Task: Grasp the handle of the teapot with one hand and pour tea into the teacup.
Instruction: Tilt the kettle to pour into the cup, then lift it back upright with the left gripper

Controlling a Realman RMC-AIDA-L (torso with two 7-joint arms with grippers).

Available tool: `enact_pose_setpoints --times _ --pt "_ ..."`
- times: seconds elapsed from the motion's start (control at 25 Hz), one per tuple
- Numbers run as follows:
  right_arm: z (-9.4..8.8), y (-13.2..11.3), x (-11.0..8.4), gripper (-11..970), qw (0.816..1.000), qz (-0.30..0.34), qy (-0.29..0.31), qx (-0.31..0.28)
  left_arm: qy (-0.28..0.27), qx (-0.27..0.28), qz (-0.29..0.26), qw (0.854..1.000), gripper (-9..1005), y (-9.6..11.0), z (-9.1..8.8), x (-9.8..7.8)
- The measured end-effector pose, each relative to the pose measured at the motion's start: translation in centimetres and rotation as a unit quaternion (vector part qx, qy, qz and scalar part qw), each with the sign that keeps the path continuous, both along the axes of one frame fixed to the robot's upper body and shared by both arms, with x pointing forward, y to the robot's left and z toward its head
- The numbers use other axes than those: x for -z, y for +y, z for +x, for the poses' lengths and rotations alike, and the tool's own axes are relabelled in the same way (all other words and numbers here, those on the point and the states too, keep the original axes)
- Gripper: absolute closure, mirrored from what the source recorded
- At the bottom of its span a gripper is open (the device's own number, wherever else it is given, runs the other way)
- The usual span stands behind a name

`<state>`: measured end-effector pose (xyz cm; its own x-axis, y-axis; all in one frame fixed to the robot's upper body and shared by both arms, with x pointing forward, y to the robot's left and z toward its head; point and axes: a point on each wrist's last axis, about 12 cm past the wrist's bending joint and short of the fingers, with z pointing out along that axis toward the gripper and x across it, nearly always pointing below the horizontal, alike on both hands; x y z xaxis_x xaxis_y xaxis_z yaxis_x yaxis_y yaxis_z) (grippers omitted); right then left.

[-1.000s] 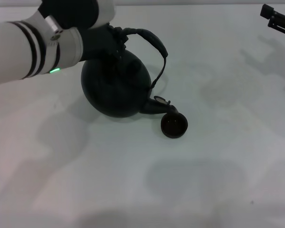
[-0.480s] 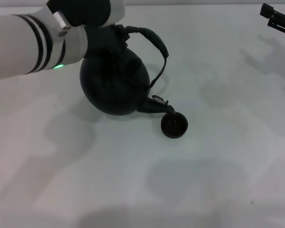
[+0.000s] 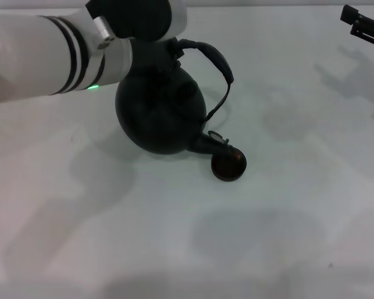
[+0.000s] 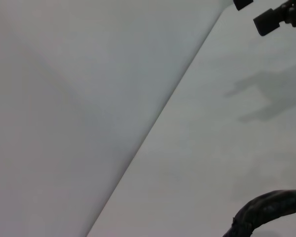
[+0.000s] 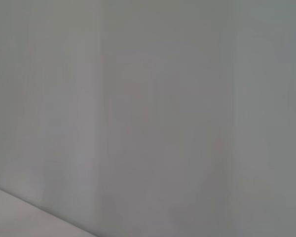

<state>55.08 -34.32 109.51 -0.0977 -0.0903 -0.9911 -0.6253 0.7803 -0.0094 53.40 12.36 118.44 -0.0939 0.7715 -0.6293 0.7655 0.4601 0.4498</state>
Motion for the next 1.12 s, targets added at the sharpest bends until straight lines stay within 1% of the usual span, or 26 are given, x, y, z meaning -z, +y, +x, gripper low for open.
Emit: enact_pose_setpoints --times 0.48,0.64,1.12 --pt "-0.02 0.08 0.18 172 1.000 0.003 0.004 0.000 0.002 0.012 0.031 0.999 869 -0.69 0.35 -0.39" --pt "0.00 0.11 0.20 172 1.000 0.003 0.004 -0.001 0.002 0.015 0.034 0.999 870 -0.95 0.30 -0.39" --pt "-0.02 0.11 0.25 173 1.000 0.001 0.005 -0.001 0.006 0.014 0.038 0.999 869 -0.87 0.38 -0.17"
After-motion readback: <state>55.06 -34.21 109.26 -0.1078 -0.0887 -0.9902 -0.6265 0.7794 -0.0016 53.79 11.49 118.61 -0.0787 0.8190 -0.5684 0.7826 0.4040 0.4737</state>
